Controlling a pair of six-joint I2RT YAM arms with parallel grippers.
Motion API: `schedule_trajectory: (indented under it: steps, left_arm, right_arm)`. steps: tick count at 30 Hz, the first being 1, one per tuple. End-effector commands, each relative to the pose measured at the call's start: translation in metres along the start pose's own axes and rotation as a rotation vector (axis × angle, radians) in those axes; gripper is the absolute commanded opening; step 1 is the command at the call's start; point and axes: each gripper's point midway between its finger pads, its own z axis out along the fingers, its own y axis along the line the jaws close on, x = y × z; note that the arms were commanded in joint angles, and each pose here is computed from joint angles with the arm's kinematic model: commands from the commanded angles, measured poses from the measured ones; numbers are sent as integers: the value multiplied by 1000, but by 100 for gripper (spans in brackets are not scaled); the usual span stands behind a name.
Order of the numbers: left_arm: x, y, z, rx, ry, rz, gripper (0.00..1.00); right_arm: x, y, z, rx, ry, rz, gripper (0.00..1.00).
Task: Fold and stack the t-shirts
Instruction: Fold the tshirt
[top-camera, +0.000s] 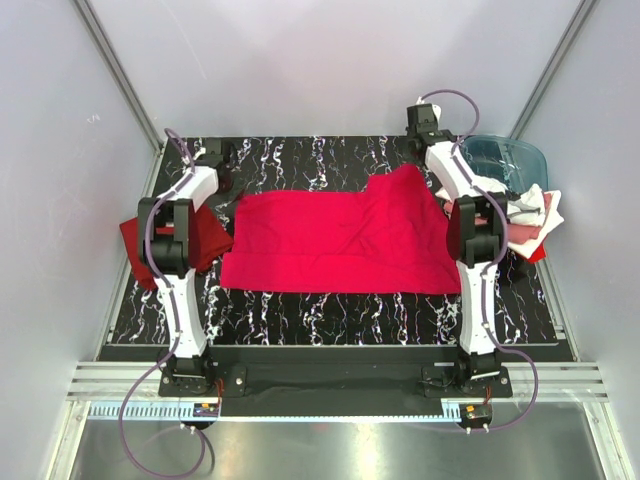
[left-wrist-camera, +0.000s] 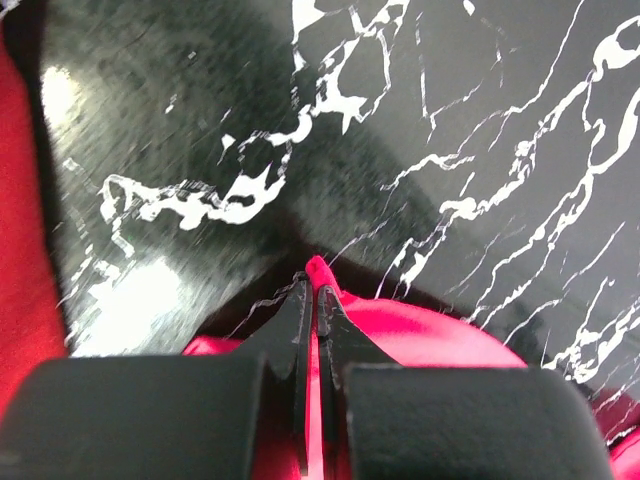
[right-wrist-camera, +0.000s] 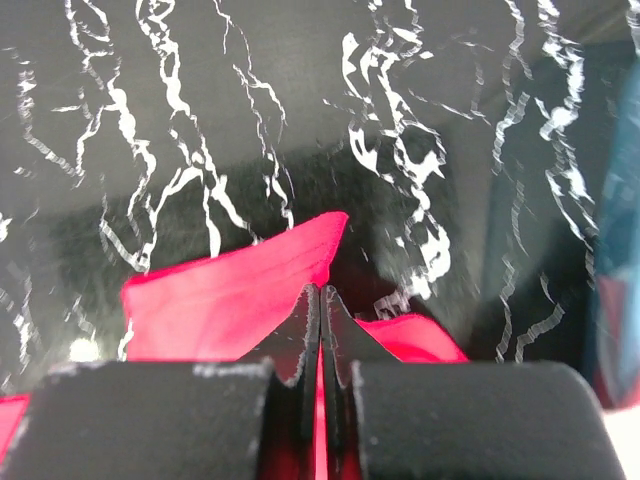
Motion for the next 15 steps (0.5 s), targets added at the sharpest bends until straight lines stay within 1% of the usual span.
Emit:
schedule_trajectory:
  steps: [1, 2, 3, 4, 5, 6, 7, 8, 9, 10, 12, 14, 15]
  left_arm:
    - [-21, -21, -37, 101, -59, -12, 0]
    - [-23, -22, -41, 104, -65, -10, 0]
    - [-23, -21, -43, 105, -66, -5, 0]
    - [-23, -22, -46, 110, -67, -2, 0]
    - [-24, -22, -49, 117, -71, 1, 0]
    - [-24, -23, -50, 125, -71, 10, 0]
    - [-23, -24, -51, 129, -68, 14, 0]
    - [-23, -24, -51, 132, -65, 14, 0]
    - [-22, -24, -52, 134, -61, 16, 0]
    - [-21, -23, -52, 133, -62, 17, 0]
    - [-18, -20, -52, 128, -53, 17, 0]
    - [-19, -19, -55, 127, -62, 18, 0]
    - [-18, -16, -56, 120, -61, 18, 0]
  right_arm:
    - [-53, -1, -56, -31, -159, 68, 0]
    - [-53, -2, -62, -37, -167, 73, 0]
    - [-42, -5, -62, -34, -146, 70, 0]
    - [-52, -6, -78, -47, -182, 91, 0]
    - [-52, -8, -83, -48, -186, 96, 0]
    - [-40, -10, -84, -46, -165, 93, 0]
    - [-48, -13, -100, -49, -195, 114, 0]
    - [-46, -15, -104, -51, -195, 119, 0]
    - [-34, -17, -104, -47, -173, 117, 0]
    - [-40, -20, -116, -52, -196, 136, 0]
    - [-28, -22, -121, -49, -176, 134, 0]
    - [-29, -25, -133, -62, -190, 149, 0]
    - [-19, -27, -132, -59, -173, 152, 0]
